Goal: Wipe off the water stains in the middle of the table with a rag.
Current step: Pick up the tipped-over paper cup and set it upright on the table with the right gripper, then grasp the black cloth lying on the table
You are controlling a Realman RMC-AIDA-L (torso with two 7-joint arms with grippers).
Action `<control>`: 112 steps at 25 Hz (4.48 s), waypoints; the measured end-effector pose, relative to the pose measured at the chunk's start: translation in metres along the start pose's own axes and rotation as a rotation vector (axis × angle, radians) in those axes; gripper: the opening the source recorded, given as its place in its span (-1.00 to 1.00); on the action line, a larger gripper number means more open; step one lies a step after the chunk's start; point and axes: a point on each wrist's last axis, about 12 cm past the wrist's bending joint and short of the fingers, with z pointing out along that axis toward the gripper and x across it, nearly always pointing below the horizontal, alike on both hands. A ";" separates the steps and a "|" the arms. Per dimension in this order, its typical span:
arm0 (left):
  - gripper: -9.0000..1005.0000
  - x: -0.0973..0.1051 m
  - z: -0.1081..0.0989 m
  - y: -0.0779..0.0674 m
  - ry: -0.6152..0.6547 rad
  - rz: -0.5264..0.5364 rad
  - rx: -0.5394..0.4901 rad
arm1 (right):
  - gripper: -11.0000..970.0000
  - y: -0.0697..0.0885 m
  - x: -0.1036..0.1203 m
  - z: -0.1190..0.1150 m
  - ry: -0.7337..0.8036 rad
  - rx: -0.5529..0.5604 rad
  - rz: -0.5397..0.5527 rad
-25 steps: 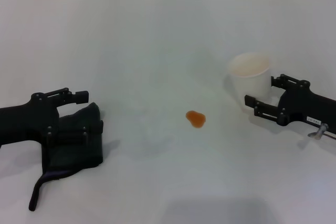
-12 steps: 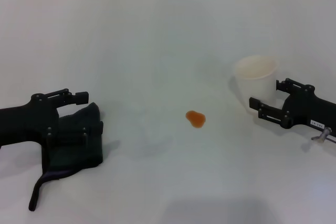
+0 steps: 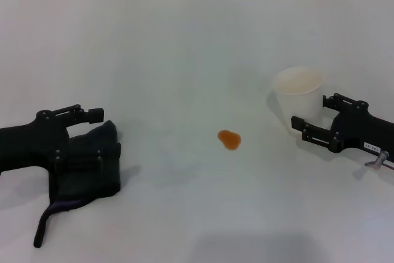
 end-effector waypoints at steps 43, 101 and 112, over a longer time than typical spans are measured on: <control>0.76 0.001 0.000 0.000 0.001 -0.001 -0.004 | 0.73 0.005 0.029 -0.038 0.024 0.090 0.092; 0.76 -0.025 -0.010 0.020 0.198 -0.104 -0.037 | 0.71 0.011 -0.127 0.005 0.129 -0.329 -0.249; 0.76 -0.043 -0.009 0.032 0.418 -0.167 -0.023 | 0.71 0.017 -0.135 0.013 0.083 -0.343 -0.244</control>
